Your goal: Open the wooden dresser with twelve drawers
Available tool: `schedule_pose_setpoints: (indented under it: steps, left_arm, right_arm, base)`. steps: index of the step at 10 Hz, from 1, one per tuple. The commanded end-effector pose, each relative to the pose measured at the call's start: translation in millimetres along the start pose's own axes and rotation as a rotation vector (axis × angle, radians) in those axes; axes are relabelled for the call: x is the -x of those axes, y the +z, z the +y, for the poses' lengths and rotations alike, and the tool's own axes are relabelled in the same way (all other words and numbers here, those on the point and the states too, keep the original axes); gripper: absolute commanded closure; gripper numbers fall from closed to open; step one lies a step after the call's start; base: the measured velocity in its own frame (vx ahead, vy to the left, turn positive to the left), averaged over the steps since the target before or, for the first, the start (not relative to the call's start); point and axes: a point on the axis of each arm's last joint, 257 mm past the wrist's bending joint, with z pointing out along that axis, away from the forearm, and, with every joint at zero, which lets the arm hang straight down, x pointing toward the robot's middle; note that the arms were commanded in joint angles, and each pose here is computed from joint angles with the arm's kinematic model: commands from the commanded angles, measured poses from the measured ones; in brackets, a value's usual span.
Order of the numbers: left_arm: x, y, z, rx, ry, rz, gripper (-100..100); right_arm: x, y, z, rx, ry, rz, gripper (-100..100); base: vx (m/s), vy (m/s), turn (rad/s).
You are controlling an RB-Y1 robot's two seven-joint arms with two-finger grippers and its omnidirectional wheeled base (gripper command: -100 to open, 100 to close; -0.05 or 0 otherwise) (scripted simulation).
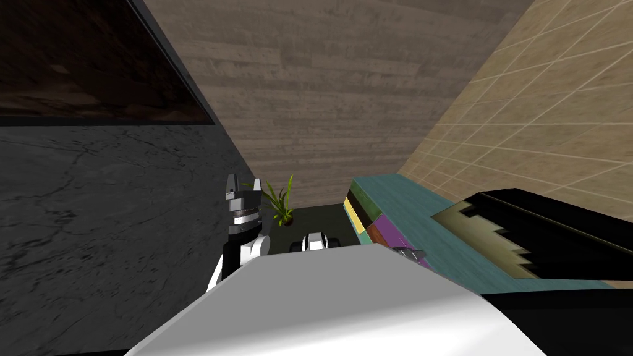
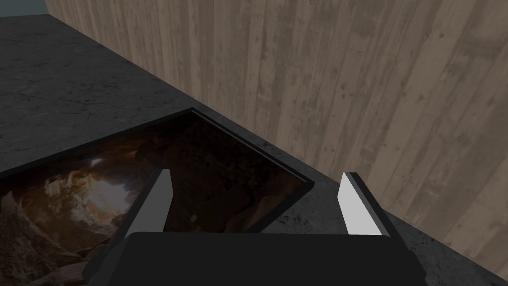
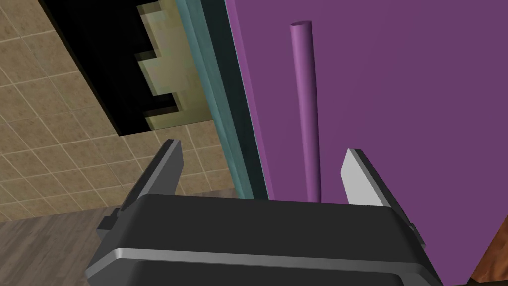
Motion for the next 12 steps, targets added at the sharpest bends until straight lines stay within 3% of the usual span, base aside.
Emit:
schedule_pose_setpoints:
  steps: [1,5,7,10,12]
  left_arm:
    - [0.0,0.0,0.0,0.0,0.0,0.0,0]
    - [-0.1,0.0,0.0,0.0,-0.001,0.0,0]
    - [-0.1,0.0,0.0,0.0,0.0,0.0,0]
    - [-0.1,0.0,0.0,0.0,-0.001,0.0,0]
    - [-0.1,0.0,0.0,0.0,0.0,0.0,0]
  right_arm:
    - [4.1,-1.0,0,0.003,0.0,-0.001,100]
    - [14.1,-2.0,0,0.004,0.001,-0.004,100]
    - [17.3,-12.5,8,0.026,0.002,-0.009,100]
    - [23.4,-15.3,3,0.009,0.005,-0.012,100]
    - [22.9,-24.5,12,0.034,0.002,-0.014,100]
  base:
    - [-0.022,0.079,-0.005]
    - [-0.03,0.192,-0.006]
    - [-0.002,0.122,-0.007]
    - [-0.02,0.192,-0.018]
    - [-0.005,0.099,-0.005]
